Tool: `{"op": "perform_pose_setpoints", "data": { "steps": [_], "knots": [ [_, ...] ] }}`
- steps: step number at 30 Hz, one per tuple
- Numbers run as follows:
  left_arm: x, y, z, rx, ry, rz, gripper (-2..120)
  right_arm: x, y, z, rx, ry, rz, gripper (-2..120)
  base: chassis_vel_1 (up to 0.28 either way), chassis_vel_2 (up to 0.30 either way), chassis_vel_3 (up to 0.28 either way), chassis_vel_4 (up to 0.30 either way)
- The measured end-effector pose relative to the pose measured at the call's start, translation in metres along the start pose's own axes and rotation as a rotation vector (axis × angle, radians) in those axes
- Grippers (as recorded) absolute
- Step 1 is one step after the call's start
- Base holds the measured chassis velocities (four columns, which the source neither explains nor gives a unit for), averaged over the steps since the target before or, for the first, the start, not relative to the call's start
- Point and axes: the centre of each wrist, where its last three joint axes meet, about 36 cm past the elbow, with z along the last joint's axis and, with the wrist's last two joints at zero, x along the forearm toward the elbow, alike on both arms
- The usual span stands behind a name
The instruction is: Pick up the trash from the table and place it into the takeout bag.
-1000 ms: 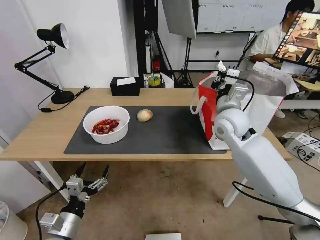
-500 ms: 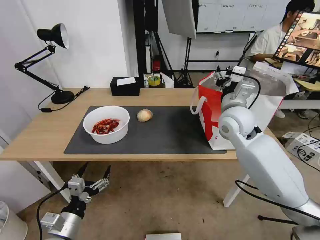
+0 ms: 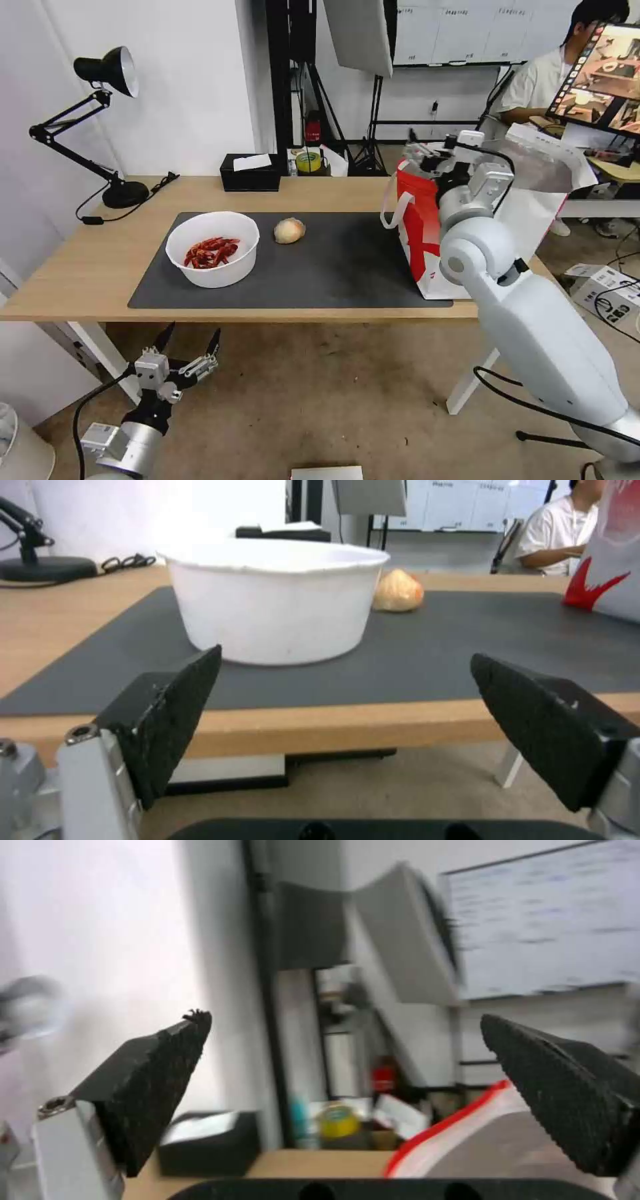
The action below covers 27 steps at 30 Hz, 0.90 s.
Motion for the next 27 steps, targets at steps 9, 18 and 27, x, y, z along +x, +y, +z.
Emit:
{"op": "perform_pose_setpoints", "data": {
  "steps": [9,18,27],
  "knots": [
    [-0.001,-0.002,0.002,0.007,-0.015,-0.002,100,0.104,-0.018,0.034,-0.009,0.013,-0.235,100,0.000,0.000,0.000,0.000],
    [0.003,-0.004,0.007,-0.001,-0.005,0.002,100,0.224,-0.030,0.099,0.015,0.071,-0.140,100,0.000,0.000,0.000,0.000],
    [0.009,-0.007,0.015,-0.003,0.007,-0.001,100,0.286,-0.033,0.158,0.027,0.124,-0.064,100,0.000,0.000,0.000,0.000]
  ]
}}
